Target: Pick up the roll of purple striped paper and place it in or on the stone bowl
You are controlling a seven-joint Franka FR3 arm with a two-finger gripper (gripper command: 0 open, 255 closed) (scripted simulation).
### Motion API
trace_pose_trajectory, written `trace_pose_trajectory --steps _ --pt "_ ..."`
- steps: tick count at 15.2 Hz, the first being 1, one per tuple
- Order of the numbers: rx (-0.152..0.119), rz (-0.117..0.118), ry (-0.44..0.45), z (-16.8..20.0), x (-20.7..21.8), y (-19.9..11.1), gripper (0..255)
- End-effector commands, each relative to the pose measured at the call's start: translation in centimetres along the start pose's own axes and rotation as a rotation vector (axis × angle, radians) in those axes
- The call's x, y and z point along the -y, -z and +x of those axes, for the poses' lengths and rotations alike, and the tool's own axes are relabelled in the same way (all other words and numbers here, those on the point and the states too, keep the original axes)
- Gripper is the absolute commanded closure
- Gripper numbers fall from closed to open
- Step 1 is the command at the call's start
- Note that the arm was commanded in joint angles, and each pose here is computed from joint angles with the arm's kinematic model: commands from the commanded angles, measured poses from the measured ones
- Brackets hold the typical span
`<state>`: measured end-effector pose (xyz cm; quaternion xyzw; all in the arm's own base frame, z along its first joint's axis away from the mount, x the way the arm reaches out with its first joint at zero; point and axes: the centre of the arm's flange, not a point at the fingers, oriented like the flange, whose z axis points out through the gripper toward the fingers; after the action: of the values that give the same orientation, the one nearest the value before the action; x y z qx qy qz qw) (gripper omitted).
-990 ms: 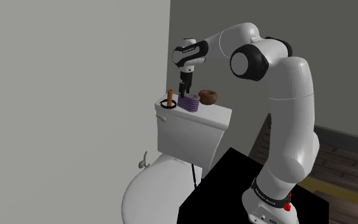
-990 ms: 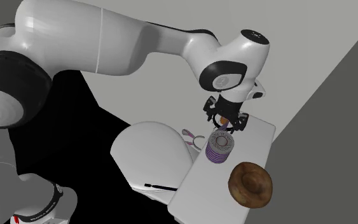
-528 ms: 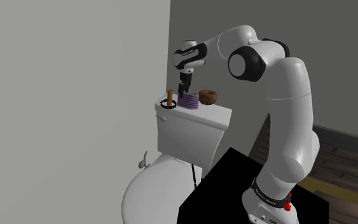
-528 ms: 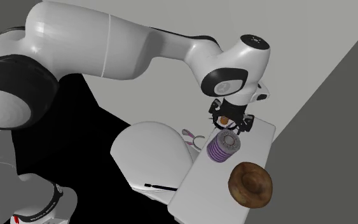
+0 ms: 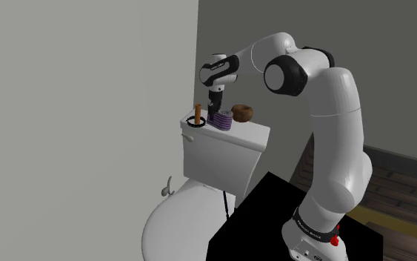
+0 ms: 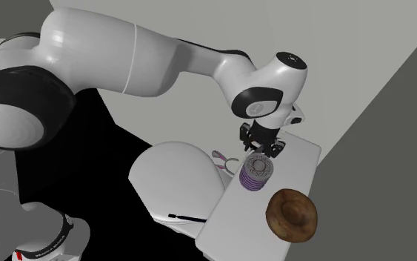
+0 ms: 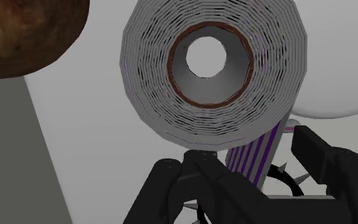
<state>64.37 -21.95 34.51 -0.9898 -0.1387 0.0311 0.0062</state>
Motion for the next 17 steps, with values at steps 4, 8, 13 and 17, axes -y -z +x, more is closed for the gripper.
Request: trace_pose_trajectory --steps 4,8,13,17 --pt "0.006 0.005 0.0 -0.2 0.2 -0.2 255" --pt "0.006 0.005 0.0 -0.2 0.2 -0.2 255" --pt "0.005 0.005 0.0 -0.3 -0.1 2.0 255" --pt "0.005 0.005 0.0 -0.4 0.0 4.1 255"
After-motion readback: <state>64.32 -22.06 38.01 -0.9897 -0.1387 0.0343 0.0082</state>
